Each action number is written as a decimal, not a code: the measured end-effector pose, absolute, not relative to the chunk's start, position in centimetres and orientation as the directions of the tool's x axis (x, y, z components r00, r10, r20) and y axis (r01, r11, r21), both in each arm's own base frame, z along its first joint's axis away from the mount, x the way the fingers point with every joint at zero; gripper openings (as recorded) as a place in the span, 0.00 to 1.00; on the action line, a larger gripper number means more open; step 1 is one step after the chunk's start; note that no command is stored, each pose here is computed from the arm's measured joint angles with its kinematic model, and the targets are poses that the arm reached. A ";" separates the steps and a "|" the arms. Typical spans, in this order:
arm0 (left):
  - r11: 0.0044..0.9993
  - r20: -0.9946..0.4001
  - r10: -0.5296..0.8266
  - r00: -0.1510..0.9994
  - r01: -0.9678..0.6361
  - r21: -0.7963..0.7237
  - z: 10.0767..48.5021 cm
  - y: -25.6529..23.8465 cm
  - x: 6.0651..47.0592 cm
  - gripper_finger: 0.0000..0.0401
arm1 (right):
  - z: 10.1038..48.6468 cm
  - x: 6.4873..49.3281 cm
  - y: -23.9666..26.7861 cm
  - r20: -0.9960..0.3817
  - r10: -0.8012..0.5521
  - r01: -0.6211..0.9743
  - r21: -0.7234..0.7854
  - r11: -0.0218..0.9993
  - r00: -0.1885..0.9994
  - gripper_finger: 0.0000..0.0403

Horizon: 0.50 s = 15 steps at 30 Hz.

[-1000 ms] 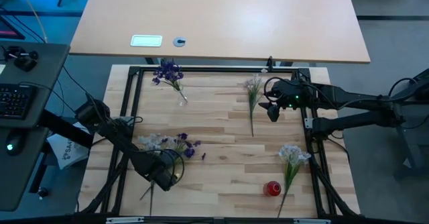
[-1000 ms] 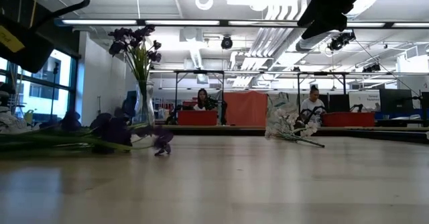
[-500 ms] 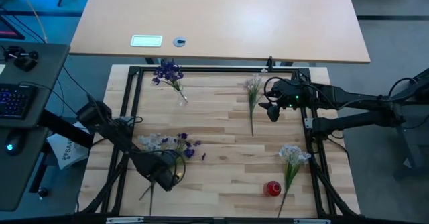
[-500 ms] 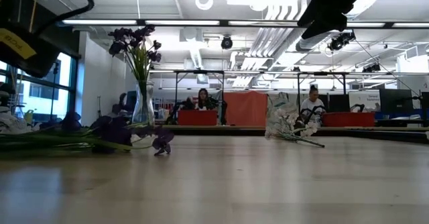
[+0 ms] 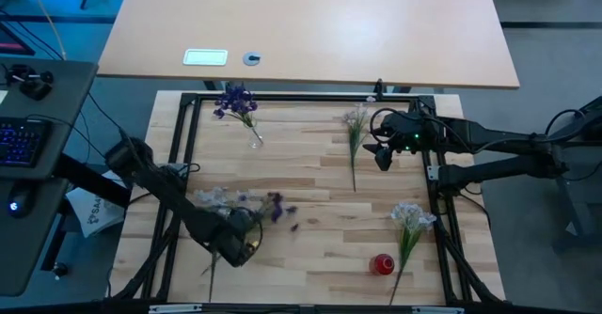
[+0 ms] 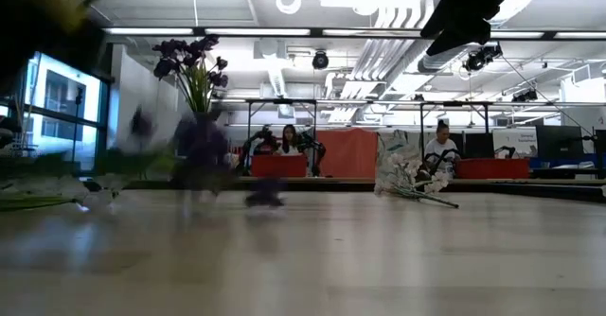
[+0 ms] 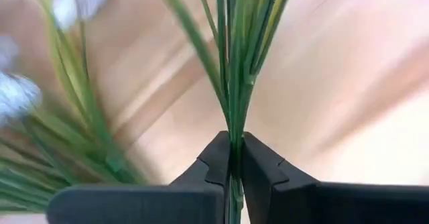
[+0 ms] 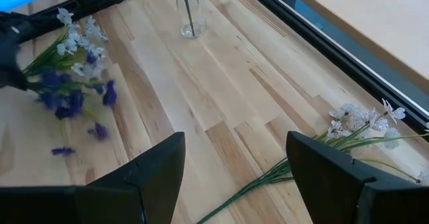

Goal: Sort flowers into vase by color
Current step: Put the purple flowers into the white vase

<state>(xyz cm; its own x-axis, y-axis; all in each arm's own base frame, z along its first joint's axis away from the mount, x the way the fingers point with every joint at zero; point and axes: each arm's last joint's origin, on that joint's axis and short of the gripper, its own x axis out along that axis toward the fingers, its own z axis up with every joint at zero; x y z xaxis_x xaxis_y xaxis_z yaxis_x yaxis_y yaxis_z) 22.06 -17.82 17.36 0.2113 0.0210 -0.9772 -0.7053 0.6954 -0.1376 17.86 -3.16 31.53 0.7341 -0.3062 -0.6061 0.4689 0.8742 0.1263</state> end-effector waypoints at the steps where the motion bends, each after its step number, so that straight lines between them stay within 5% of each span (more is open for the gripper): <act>1: 0.693 -0.961 0.037 0.276 -0.700 -0.174 18.7 -17.7 22.1 0.03 | 31.5 17.9 -3.2 -0.606 -0.306 0.469 0.127 0.874 0.734 0.63; 8: 0.736 -0.548 0.357 0.756 -0.589 -0.333 28.5 -15.2 20.8 0.01 | 31.5 17.9 -3.2 -0.606 -0.307 0.471 0.128 0.873 0.734 0.63; 11: 0.724 -0.337 0.549 0.765 -0.636 -0.267 30.9 -12.8 20.6 0.00 | 31.5 18.0 -3.3 -0.603 -0.330 0.493 0.124 0.861 0.727 0.63; 15: 0.662 -0.238 0.712 0.661 -0.745 -0.085 32.4 -9.0 21.0 0.00 | 31.4 18.6 -3.4 -0.588 -0.349 0.521 0.148 0.841 0.730 0.63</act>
